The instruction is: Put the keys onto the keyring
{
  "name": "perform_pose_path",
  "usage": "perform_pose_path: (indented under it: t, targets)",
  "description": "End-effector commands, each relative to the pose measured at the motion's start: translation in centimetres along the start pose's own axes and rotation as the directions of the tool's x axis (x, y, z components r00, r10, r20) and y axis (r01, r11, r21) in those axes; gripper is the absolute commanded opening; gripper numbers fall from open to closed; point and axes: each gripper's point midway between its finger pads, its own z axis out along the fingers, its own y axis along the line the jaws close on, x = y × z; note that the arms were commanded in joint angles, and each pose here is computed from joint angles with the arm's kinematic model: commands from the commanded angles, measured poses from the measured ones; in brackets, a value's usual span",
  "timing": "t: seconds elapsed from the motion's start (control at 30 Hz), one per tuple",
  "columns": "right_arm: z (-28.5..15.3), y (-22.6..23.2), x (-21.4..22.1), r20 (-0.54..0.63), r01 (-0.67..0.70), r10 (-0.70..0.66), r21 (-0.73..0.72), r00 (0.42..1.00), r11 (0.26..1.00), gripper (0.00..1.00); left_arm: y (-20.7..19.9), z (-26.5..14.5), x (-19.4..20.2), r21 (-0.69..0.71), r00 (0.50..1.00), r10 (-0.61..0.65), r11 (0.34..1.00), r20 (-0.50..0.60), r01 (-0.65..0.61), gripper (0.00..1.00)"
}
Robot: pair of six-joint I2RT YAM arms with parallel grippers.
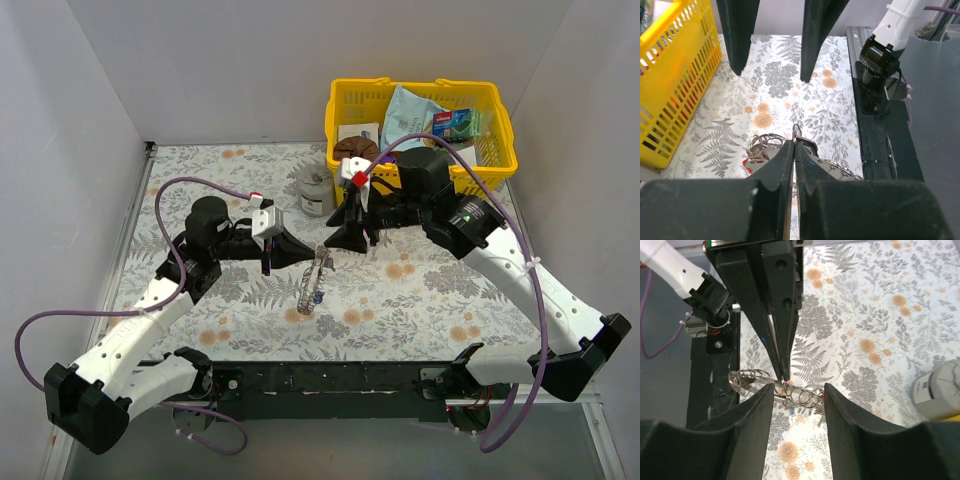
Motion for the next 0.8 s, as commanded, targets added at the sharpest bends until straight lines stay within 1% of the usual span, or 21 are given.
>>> perform_pose_path:
  t: [0.0,0.2,0.4,0.5,0.53,0.63,0.77]
  targets:
    - [-0.8,-0.3,-2.1,0.082,0.002,-0.003,0.017,0.997,1.000,0.53,0.4,-0.6,-4.4,-0.091,0.981,0.110,0.991,0.157,-0.096,0.00]
    - [-0.5,1.2,-1.8,0.098,-0.002,0.009,-0.071,0.995,0.997,0.54,0.2,-1.2,-5.4,-0.151,0.958,0.134,0.984,0.254,-0.098,0.00]
    - [-0.2,1.5,-0.8,0.086,-0.006,0.015,-0.099,0.996,0.995,0.51,-0.3,-1.7,-6.0,-0.176,0.934,0.174,0.977,0.313,-0.123,0.00]
    - [-0.1,1.3,-0.6,0.087,-0.002,0.010,-0.092,0.996,0.996,0.48,-0.7,-1.9,-6.5,-0.174,0.921,0.198,0.974,0.335,-0.146,0.00]
    - [-0.1,1.2,-0.6,0.089,-0.002,0.010,-0.090,0.996,0.996,0.44,-0.8,-1.9,-6.5,-0.168,0.921,0.193,0.975,0.337,-0.143,0.00]
    - [0.0,1.2,-0.5,0.088,-0.004,0.012,-0.096,0.996,0.995,0.37,-0.9,-1.8,-6.4,-0.156,0.923,0.189,0.977,0.335,-0.143,0.00]
    - [0.1,1.0,-0.3,0.084,-0.011,0.019,-0.094,0.996,0.996,0.32,-1.0,-1.8,-6.5,-0.151,0.921,0.191,0.977,0.340,-0.147,0.00]
